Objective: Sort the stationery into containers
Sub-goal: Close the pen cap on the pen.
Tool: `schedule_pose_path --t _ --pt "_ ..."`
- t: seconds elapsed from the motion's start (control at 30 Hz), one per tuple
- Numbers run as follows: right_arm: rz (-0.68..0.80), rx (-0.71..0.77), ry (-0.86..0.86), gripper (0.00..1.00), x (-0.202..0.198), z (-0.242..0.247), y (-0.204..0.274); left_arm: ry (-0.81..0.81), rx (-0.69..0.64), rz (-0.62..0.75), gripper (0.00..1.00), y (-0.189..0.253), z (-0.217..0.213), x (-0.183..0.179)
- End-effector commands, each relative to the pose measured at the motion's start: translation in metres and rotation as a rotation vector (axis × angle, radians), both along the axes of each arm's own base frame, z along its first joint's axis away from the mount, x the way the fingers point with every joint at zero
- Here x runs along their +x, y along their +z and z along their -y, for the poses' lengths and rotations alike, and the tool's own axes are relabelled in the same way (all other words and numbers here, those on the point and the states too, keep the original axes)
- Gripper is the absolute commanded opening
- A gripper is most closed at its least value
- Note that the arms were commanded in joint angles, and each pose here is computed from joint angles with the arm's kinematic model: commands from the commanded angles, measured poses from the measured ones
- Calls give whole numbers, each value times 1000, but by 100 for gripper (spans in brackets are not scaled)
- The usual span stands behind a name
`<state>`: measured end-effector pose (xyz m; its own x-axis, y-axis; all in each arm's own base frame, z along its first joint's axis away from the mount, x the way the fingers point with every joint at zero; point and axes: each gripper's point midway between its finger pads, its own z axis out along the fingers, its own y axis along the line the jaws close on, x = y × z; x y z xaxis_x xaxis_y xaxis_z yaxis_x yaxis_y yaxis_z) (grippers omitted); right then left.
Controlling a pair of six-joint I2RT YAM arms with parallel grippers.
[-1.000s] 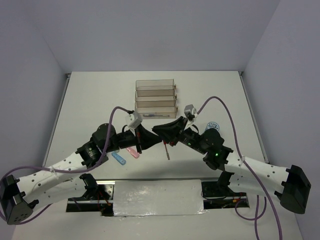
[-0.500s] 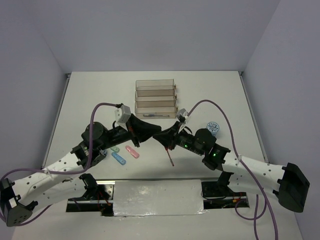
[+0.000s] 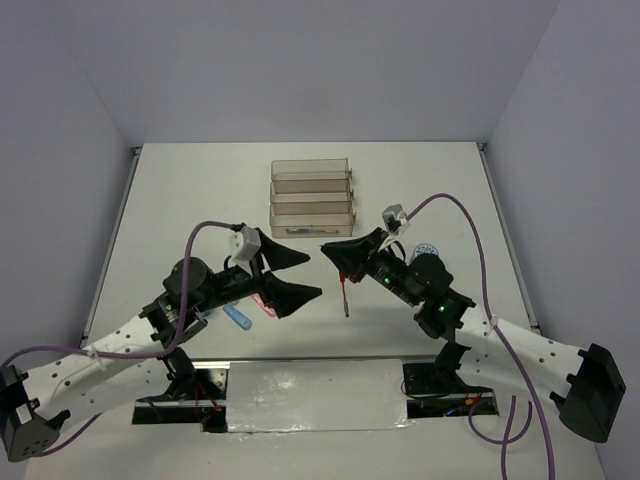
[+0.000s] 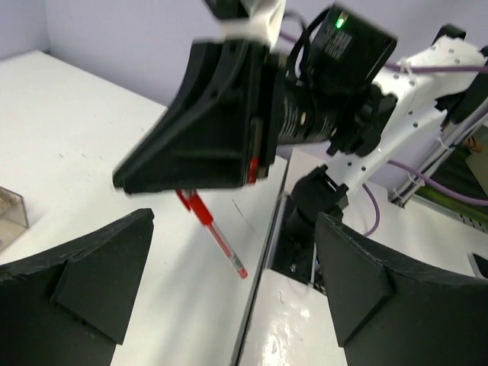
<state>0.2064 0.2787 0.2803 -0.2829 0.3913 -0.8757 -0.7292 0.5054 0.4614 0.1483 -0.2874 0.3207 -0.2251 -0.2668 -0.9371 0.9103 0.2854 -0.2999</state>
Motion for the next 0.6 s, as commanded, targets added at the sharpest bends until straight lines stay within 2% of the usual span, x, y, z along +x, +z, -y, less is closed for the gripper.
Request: schedule_pose_path --t 0.0,0.13,0.33,0.57 --pt "90 150 -21 0 -2 9 57 -60 -33 12 99 3 8 -6" --pt "168 227 43 0 -19 11 78 -82 -35 -18 99 -5 17 -3" --pt "251 316 117 0 -36 12 95 -237 -103 -17 99 1 35 -20" --pt "268 344 122 0 -37 12 105 -277 -139 -23 93 4 44 -22"
